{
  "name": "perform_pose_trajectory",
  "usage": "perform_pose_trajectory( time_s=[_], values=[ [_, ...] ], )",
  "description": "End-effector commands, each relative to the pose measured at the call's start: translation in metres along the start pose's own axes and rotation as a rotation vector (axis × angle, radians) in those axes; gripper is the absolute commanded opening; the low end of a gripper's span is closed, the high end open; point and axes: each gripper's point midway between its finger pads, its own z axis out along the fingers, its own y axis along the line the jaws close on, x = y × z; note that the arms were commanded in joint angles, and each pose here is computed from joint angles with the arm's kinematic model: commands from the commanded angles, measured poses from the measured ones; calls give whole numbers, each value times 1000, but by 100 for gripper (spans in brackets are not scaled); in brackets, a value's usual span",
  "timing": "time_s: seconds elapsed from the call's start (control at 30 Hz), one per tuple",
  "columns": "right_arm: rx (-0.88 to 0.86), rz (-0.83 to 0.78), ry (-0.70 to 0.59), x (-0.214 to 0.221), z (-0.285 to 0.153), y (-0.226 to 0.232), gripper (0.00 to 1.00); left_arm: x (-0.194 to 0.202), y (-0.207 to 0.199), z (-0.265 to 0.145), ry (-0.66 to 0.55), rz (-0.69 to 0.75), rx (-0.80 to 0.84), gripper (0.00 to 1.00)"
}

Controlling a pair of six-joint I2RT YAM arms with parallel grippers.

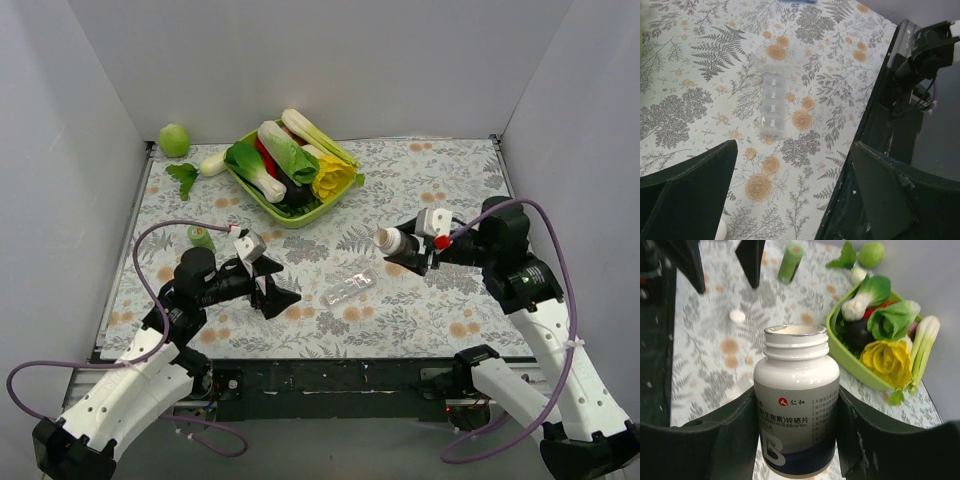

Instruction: Sort the pills into containers

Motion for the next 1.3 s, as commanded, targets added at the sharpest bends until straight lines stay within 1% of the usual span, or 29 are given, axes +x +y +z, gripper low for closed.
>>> perform_pose_trajectory(
  time_s=[0.0, 0.03, 0.1, 0.13, 0.2, 0.4, 0.53, 0.77, 0.8, 1.03, 1.1, 1.27],
  values=[
    [-156, -211, 242, 90, -1, 15, 8, 4, 8, 8, -51, 243, 44, 98],
    [-172, -208, 300, 108, 0, 12, 8, 14, 11, 11, -43, 234, 46, 98],
    [-205, -226, 344, 124, -1, 13, 8, 12, 14, 17, -79, 245, 52, 98],
    [-222, -210, 370, 134, 0, 14, 8, 20, 16, 19, -71, 237, 56, 98],
    [-238, -226, 376, 143, 3, 13, 8, 22, 18, 23, -74, 234, 57, 98],
    [-289, -250, 430, 176, 12, 8, 9, 38, 26, 31, -28, 230, 37, 98],
    [-320, -282, 514, 209, 14, 9, 9, 40, 33, 33, -19, 207, -19, 98],
    [-298, -269, 599, 232, 13, -2, 9, 42, 33, 39, -3, 153, -66, 98],
    [-292, -272, 640, 239, 11, -4, 8, 42, 32, 40, 0, 148, -68, 98],
    [-262, -230, 806, 260, 3, -17, 8, 56, 28, 48, 38, 138, -84, 98],
    [-275, -210, 835, 266, 2, -17, 8, 59, 29, 49, 47, 137, -92, 98],
    [-302, -211, 838, 276, 5, -12, 8, 61, 29, 49, 50, 137, -101, 98]
  ],
)
